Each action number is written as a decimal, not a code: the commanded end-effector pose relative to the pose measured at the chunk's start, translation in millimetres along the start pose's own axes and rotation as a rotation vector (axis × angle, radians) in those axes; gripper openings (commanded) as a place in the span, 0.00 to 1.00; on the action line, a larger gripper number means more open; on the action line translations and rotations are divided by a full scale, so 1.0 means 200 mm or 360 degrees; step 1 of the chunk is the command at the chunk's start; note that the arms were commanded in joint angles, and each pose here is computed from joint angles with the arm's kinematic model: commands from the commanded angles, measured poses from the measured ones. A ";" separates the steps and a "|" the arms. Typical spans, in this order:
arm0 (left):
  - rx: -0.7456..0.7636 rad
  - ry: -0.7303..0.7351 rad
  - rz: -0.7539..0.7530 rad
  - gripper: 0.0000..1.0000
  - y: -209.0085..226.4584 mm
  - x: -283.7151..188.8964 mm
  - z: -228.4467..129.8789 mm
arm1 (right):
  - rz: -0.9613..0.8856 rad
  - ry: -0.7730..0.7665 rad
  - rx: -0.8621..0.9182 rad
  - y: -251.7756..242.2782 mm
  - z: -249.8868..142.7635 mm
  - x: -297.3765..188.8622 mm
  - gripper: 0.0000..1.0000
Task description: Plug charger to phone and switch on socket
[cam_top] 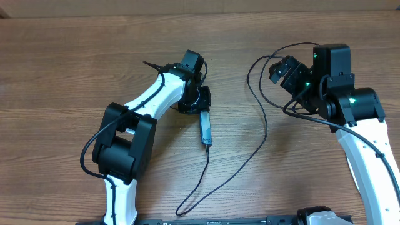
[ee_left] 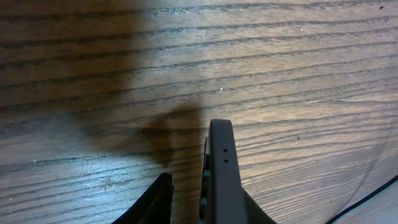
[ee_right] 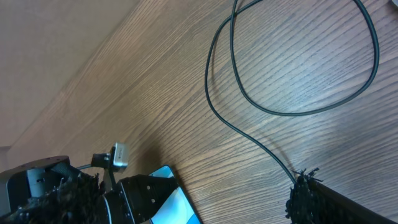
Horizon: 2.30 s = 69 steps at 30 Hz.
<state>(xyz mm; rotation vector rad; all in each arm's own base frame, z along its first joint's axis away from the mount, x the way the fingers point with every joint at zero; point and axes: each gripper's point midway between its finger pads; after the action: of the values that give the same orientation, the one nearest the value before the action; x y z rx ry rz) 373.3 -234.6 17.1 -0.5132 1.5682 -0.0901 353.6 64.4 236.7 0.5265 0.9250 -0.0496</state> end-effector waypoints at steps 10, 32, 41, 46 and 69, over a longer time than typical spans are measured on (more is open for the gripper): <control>0.0003 0.0023 0.0007 0.27 0.00 0.02 -0.03 | 0.0003 -0.0018 -0.0016 0.01 0.02 0.00 1.00; 0.0002 0.0024 0.0007 0.33 0.00 0.02 -0.03 | 0.0000 -0.0015 -0.0016 0.01 0.01 0.00 1.00; 0.0002 0.0025 0.0008 0.44 0.00 0.02 -0.03 | -0.0001 -0.0013 -0.0015 0.01 0.01 0.00 1.00; 0.0002 0.0025 0.0008 0.47 0.00 0.02 -0.03 | -0.0001 -0.0013 -0.0015 0.01 0.01 0.00 1.00; 0.0044 0.0048 0.0087 0.91 0.07 -0.09 0.01 | -0.0001 -0.0015 -0.0016 0.01 0.01 0.00 1.00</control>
<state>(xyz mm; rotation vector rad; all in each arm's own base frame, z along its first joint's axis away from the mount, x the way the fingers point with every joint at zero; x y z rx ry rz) 360.6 -219.2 15.9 -0.4958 1.6347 -0.0442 353.6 64.5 236.6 0.5267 0.9254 -0.0494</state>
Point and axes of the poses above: each gripper's point midway between its finger pads, its own x axis out along the fingers, its own y axis along the line the jaws close on, z = x × y, and after that the axes turned 11 degrees about -x, right-handed
